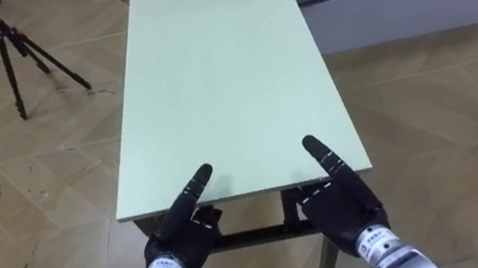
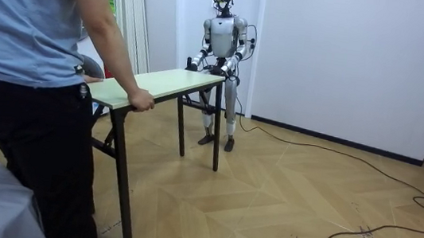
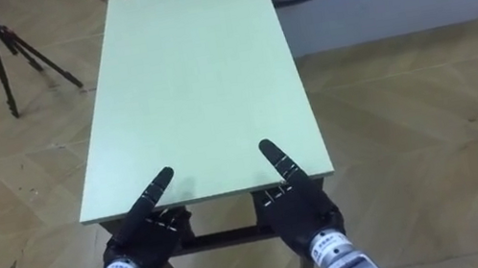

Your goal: Move table with human

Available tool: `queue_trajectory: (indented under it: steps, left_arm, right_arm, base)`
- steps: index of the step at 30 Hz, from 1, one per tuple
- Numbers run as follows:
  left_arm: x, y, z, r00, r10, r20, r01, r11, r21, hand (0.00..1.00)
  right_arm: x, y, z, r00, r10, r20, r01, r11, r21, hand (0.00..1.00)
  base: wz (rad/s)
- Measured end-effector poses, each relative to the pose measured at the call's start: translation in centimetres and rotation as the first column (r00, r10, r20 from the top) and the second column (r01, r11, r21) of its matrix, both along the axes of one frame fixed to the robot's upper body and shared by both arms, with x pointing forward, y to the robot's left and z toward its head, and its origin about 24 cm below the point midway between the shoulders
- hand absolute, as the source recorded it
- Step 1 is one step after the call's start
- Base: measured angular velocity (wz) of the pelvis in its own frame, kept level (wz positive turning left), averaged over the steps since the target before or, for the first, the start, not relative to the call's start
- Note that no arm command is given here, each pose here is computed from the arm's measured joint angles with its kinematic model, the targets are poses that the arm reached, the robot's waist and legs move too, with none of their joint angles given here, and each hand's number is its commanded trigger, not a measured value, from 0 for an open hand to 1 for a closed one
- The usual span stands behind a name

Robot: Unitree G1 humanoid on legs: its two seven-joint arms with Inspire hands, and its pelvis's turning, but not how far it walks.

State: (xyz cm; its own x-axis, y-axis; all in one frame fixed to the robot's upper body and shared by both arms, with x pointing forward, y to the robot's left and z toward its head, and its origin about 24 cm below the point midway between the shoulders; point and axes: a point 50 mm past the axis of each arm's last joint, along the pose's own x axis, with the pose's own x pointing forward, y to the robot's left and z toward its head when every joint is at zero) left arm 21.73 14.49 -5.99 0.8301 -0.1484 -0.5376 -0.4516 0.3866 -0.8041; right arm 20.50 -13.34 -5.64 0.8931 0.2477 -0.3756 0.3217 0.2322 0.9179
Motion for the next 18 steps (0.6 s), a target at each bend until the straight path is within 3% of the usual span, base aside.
queue_trajectory:
  steps: [16, 17, 18]
  left_arm:
    - [0.9, 0.2, 1.3, 0.999, 0.040, 0.018, -0.040, 0.999, -0.010, 0.00]
    - [0.9, 0.2, 1.3, 0.999, 0.041, 0.017, -0.041, 0.999, -0.010, 0.17]
    - [0.9, 0.2, 1.4, 0.999, 0.042, 0.016, -0.042, 0.999, -0.010, 0.62]
  right_arm:
    - [0.2, -0.2, 0.1, 0.999, -0.024, 0.026, 0.024, 1.000, 0.003, 0.00]
    - [0.2, -0.2, 0.1, 0.999, -0.023, 0.026, 0.023, 1.000, 0.003, 0.00]
    - [0.2, -0.2, 0.1, 0.999, -0.023, 0.026, 0.023, 1.000, 0.003, 0.00]
  base:
    - [0.00]
    - [0.00]
    - [0.00]
